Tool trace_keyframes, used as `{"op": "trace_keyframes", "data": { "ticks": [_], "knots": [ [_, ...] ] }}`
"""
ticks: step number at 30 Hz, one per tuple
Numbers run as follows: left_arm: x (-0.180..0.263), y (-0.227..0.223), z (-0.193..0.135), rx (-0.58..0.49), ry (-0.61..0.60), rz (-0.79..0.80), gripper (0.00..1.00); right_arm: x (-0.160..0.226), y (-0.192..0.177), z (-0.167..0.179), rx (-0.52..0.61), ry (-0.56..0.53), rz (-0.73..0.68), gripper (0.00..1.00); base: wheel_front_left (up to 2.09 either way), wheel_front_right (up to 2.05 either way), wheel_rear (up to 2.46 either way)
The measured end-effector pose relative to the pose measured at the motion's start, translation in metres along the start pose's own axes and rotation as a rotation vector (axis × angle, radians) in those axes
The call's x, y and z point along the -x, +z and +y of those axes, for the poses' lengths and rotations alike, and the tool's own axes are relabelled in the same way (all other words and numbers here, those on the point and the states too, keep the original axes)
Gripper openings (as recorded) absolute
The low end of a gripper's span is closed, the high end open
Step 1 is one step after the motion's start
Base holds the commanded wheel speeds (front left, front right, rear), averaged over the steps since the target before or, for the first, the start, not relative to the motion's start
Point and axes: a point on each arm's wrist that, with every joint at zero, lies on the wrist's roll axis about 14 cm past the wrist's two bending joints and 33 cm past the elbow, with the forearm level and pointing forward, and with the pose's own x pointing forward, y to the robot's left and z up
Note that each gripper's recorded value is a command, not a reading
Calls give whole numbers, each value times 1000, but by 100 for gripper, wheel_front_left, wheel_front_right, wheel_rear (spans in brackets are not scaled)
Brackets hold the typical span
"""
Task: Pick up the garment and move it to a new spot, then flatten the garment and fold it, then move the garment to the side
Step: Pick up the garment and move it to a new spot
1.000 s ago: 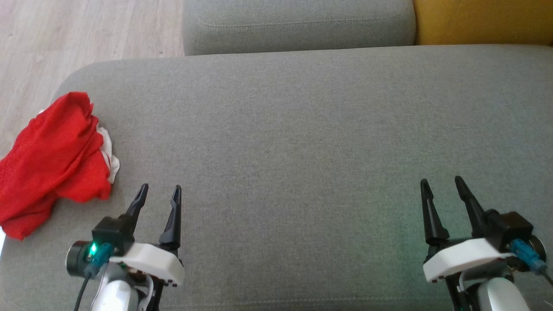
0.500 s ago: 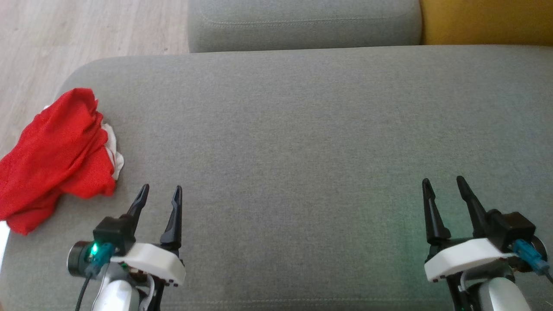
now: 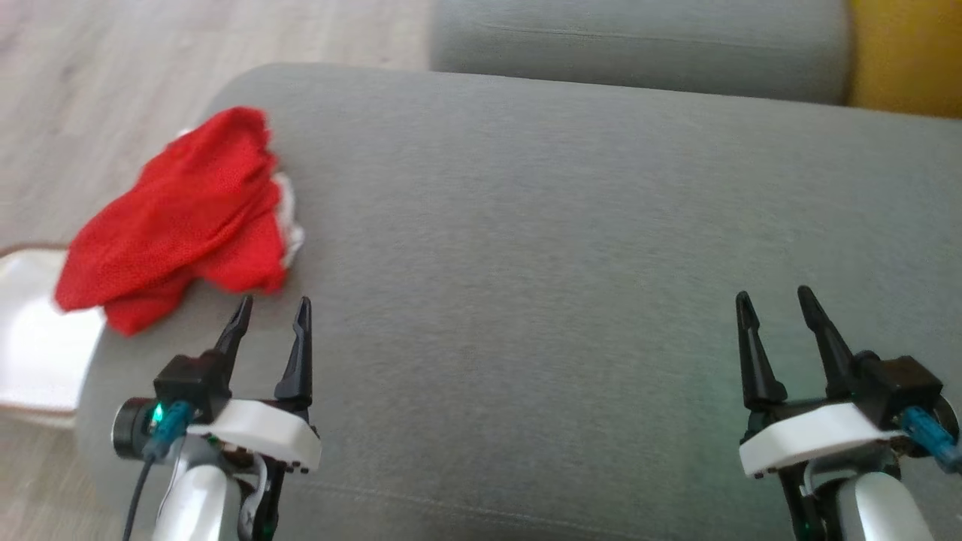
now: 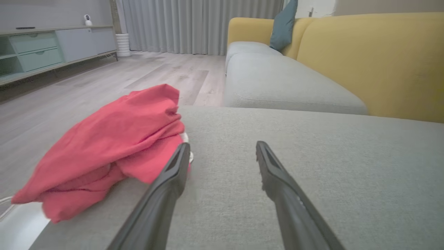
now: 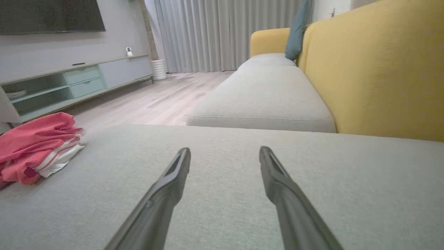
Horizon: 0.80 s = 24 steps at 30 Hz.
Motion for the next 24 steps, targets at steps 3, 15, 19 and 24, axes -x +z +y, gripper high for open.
{"op": "trace_keyframes", "data": {
  "ticks": [3,15,19,24],
  "knots": [
    [11,2,22,-4,71,-4,100,-11,1,21,4,67,2,100,0,0,0],
    [44,9,77,-21,248,-19,100,-33,-2,69,3,214,18,100,0,0,0],
    [46,9,79,-22,254,-19,100,-35,-3,71,1,219,21,100,0,0,0],
    [43,4,79,-25,256,-2,100,-38,-10,71,-7,220,44,100,0,0,0]
  ]
}}
